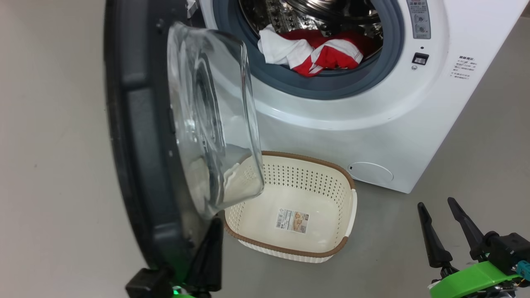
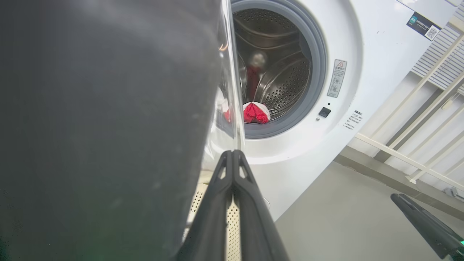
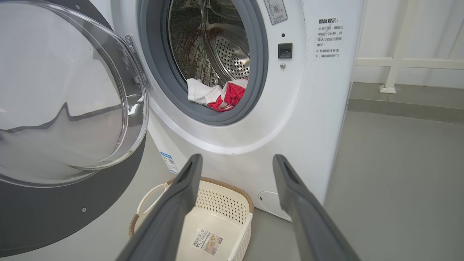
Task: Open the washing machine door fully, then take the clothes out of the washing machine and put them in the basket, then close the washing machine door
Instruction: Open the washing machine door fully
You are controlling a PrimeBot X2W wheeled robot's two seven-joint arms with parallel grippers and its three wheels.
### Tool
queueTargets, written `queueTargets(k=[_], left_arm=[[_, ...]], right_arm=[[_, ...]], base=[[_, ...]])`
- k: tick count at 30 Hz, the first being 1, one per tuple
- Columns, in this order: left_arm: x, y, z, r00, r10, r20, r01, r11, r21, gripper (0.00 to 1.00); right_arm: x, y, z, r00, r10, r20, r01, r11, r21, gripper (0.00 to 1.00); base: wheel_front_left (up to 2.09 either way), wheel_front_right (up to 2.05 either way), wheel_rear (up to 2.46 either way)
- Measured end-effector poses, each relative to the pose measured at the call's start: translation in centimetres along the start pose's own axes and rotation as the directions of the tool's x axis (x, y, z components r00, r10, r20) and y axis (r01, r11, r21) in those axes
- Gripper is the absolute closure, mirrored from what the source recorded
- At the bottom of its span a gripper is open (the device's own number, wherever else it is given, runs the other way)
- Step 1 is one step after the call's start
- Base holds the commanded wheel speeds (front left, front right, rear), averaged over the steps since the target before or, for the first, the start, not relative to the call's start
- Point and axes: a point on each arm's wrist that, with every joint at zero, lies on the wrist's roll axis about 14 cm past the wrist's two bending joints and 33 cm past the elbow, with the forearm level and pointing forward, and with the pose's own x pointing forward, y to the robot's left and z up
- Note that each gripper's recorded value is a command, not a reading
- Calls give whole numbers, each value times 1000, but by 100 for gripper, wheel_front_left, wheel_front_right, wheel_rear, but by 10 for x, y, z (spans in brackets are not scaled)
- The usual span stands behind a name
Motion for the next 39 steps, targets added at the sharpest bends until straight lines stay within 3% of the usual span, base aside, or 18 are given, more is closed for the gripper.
queueTargets(k=[19, 39], left_arm=[[-8, 83, 29, 965, 248, 90, -256, 962, 91, 100], [-10, 150, 76, 877, 419, 235, -463, 868, 178, 100]], right_arm=[[5, 3, -8, 1000, 14, -21, -14, 1000, 9, 0], [7, -2, -17, 999, 13, -44, -13, 1000, 9, 0]], base=[[0, 0, 0], [0, 0, 0]])
